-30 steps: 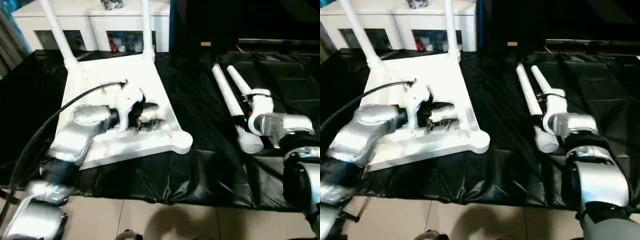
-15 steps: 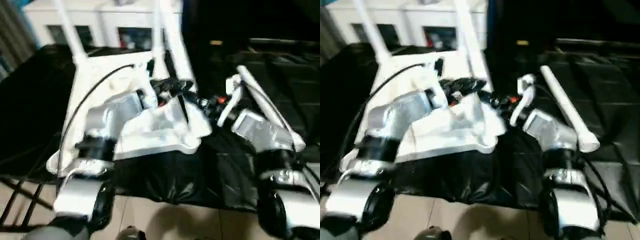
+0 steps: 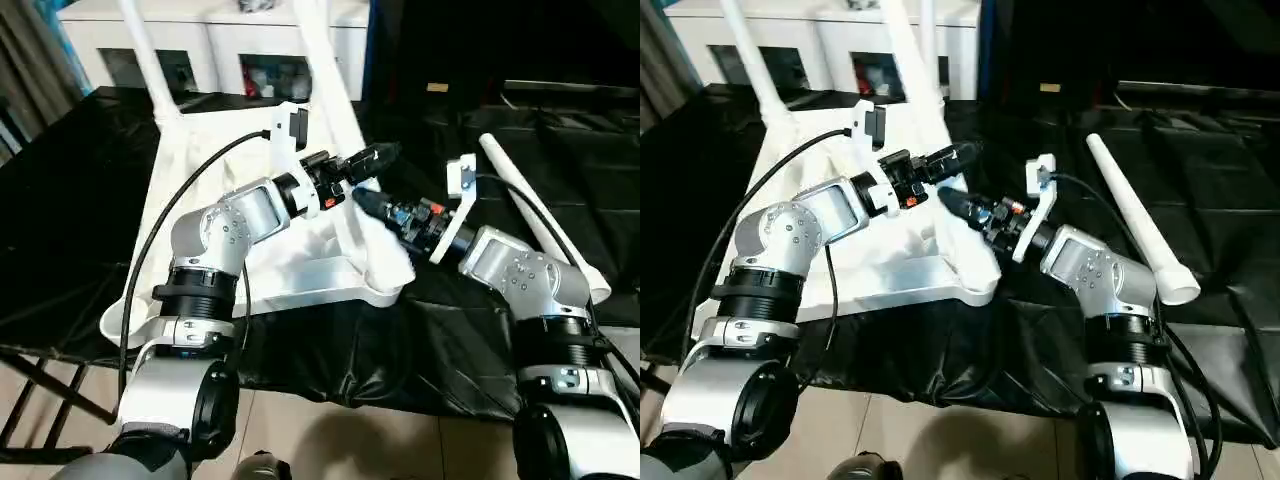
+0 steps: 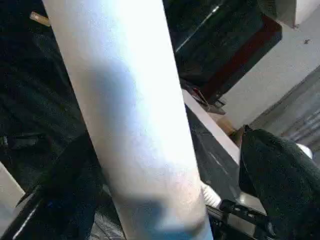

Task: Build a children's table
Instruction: Pick table leg

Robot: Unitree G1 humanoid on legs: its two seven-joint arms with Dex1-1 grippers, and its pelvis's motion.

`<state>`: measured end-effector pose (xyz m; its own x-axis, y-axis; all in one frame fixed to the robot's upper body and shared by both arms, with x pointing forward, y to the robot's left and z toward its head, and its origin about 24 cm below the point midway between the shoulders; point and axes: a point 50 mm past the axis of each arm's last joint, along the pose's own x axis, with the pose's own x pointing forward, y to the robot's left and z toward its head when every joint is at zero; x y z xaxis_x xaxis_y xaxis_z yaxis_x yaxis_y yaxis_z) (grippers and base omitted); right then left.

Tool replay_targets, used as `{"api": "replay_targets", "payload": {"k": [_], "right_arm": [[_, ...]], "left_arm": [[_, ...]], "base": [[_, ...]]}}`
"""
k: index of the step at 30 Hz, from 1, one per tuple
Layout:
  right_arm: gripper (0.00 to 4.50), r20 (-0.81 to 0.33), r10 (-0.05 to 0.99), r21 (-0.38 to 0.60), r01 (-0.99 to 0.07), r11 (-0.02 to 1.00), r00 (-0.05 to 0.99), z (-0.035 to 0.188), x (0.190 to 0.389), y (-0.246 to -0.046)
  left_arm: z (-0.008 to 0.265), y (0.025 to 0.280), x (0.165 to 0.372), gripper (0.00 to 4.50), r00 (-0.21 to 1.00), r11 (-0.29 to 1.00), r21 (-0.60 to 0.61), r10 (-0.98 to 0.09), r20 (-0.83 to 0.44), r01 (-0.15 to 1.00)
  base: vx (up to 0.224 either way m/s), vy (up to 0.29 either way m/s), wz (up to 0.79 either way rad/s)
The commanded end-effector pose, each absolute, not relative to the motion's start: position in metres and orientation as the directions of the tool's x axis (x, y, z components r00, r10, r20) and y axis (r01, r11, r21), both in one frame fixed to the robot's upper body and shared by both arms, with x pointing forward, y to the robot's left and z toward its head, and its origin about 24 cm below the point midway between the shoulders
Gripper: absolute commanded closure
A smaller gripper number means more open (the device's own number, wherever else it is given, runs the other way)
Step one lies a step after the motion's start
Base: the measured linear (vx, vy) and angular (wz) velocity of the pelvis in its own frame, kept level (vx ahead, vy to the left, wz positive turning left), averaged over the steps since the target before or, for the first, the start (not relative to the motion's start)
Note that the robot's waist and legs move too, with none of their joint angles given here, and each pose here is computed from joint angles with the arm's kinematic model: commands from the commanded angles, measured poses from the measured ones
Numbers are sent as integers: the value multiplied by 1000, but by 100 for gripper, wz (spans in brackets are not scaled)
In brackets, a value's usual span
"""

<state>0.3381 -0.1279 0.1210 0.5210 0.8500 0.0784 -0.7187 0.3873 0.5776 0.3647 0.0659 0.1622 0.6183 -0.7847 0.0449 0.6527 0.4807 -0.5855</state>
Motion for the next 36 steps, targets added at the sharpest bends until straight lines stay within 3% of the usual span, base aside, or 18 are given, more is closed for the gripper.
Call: {"api": "replay_targets", "payload": {"k": [1,7,8,9,11,13,18,29,36], "right_arm": [[270,71,843,517,-743,425,532,130,336,-122],[270,26,825,429,-752,501,564,136,336,-102],[270,24,824,425,-752,504,566,136,336,-102],[270,-8,805,357,-750,557,594,138,337,-91],[270,-20,796,330,-748,576,605,138,338,-87],[270,-35,782,287,-743,605,623,141,337,-79],[270,-36,756,185,-740,647,653,144,335,-66],[270,-32,747,109,-741,663,664,145,334,-59],[270,-14,737,98,-733,674,676,146,338,-58]], "left_arm": [[166,67,366,17,664,544,-563,-748,12,622],[162,66,372,48,742,623,-581,-668,-47,524],[162,66,372,71,746,626,-582,-665,-48,520],[161,66,375,77,790,658,-594,-610,-60,463],[161,66,376,81,802,666,-597,-594,-63,447],[162,67,378,118,836,694,-592,-545,-61,409],[168,66,379,145,857,706,-579,-514,-23,408],[170,66,378,238,870,706,-579,-493,10,407],[173,66,379,252,867,703,-568,-496,41,429]], "base": [[0,0,0],[0,0,0],[0,0,0],[0,0,0],[0,0,0],[0,0,0],[0,0,0],[0,0,0],[0,0,0]]}}
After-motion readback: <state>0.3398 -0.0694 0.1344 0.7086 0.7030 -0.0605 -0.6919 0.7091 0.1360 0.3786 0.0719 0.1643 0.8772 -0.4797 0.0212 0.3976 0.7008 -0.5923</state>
